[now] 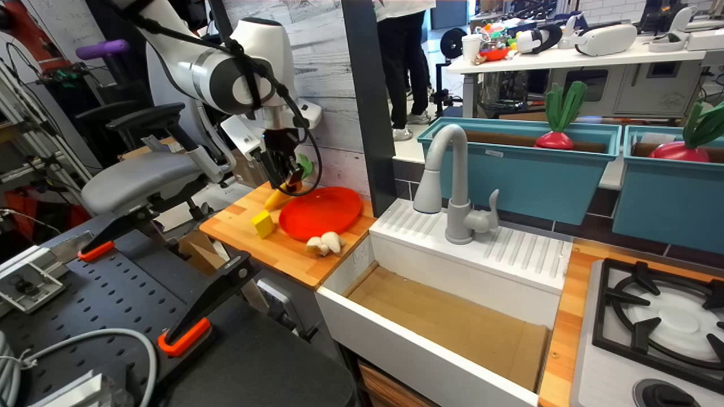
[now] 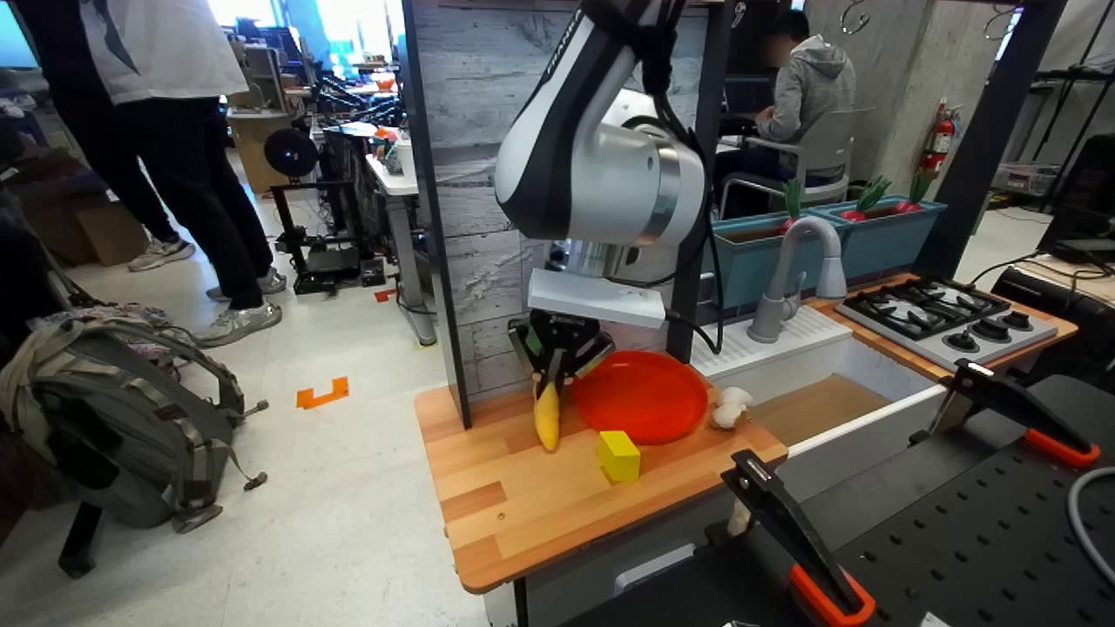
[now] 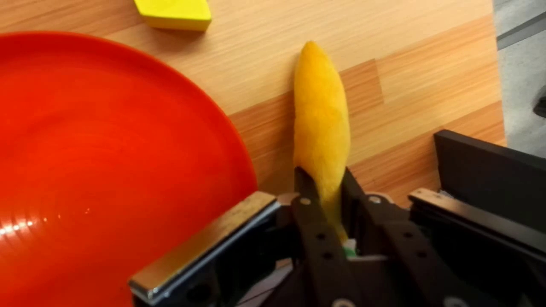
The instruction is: Move the carrot plush toy
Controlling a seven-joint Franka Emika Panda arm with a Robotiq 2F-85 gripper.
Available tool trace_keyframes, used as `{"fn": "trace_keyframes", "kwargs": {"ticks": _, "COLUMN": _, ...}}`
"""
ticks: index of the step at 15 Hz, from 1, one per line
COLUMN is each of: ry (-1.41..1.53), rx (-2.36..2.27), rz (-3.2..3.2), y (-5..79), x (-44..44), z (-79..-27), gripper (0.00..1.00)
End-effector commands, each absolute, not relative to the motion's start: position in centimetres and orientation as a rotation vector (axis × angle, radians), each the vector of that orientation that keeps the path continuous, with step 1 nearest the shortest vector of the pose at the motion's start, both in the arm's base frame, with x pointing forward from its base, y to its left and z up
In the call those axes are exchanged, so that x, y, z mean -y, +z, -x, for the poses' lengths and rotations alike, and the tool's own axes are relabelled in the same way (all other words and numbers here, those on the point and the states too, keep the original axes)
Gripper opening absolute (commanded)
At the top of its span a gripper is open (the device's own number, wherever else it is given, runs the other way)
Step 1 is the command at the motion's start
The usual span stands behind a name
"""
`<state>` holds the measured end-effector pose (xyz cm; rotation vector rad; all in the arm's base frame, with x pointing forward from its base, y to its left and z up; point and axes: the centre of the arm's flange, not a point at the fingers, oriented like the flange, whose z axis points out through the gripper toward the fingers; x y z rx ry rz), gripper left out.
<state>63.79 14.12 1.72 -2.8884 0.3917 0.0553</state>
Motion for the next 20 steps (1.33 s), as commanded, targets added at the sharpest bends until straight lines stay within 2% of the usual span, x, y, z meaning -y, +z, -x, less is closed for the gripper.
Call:
{"fn": "trace_keyframes", "kwargs": {"ticks": 1, "ry": 0.113, "rx": -0.371, "rz": 2.884, "y": 1.3, "x": -14.4, "z": -64.7, "gripper": 0.5}}
{"fn": "trace_keyframes", "kwargs": {"ticks": 8, "ry": 0.148, "rx": -0.339, "rz": 2.9, "y": 1.5, "x": -15.0, "z": -64.3, "gripper": 0.99}}
{"fn": "trace_keyframes", "kwargs": {"ticks": 20, "ry": 0.034, "rx": 0.07, "rz": 3.14, "y": 9.0, "x": -21.6, "z": -57.4, "gripper": 1.0}}
